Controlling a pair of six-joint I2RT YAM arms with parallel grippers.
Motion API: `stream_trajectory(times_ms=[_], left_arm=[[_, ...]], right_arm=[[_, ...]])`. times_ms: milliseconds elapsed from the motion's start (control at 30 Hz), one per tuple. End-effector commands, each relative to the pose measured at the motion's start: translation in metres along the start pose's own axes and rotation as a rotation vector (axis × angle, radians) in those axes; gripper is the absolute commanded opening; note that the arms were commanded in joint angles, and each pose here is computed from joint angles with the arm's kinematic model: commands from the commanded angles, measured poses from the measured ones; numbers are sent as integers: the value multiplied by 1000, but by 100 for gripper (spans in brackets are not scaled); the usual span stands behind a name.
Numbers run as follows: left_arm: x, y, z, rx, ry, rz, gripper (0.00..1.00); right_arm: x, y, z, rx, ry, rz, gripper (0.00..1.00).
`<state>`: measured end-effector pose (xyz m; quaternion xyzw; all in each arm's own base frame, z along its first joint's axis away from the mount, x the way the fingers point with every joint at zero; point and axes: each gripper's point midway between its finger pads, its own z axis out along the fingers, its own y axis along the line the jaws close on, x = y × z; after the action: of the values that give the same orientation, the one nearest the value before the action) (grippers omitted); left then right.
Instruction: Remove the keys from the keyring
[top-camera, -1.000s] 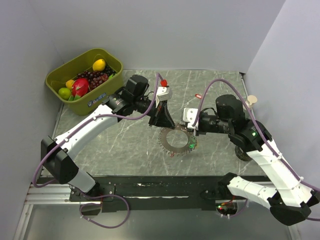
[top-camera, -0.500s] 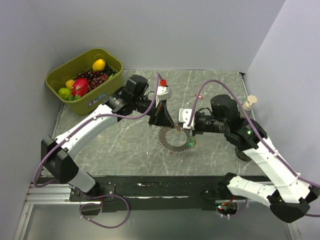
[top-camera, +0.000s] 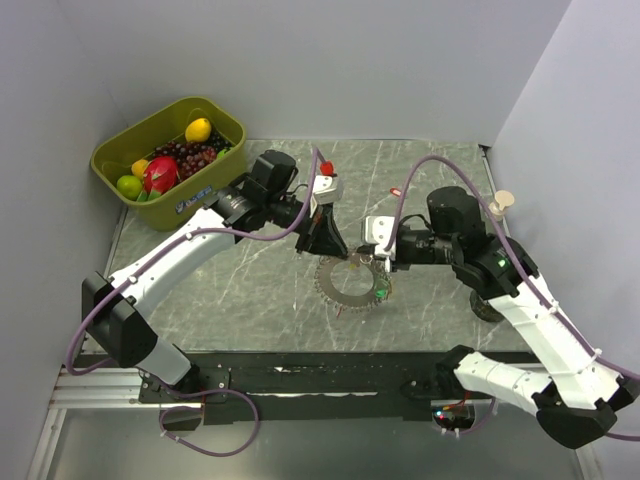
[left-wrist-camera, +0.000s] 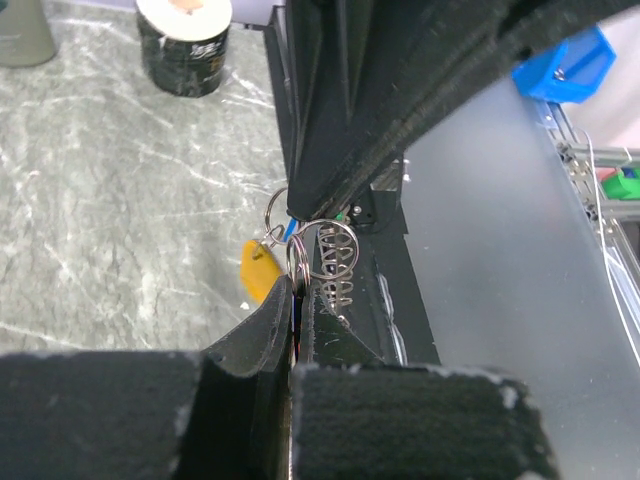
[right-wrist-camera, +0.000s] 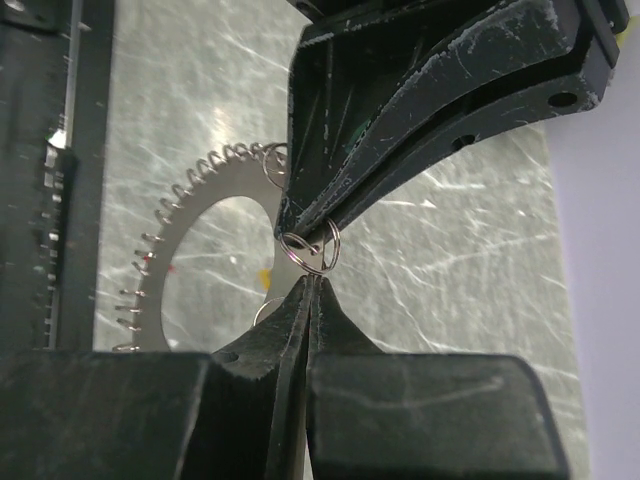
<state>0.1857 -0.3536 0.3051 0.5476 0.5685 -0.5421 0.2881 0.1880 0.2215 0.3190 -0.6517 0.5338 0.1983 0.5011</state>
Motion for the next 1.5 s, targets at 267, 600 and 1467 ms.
stream_trajectory(times_ms=[267,600,1467], left_arm=[[-17,-41,-7,172,-50,79,1],[-12,-42,-3,228,-51,32,1],[-17,-52,-9,234,-72,44,1]], right_arm=[[-28,9,-19,-78,-115,49,0],[-10,5,-12,-15,-33,-24,0],[-17,-1,-22,-16,-196,99,1]])
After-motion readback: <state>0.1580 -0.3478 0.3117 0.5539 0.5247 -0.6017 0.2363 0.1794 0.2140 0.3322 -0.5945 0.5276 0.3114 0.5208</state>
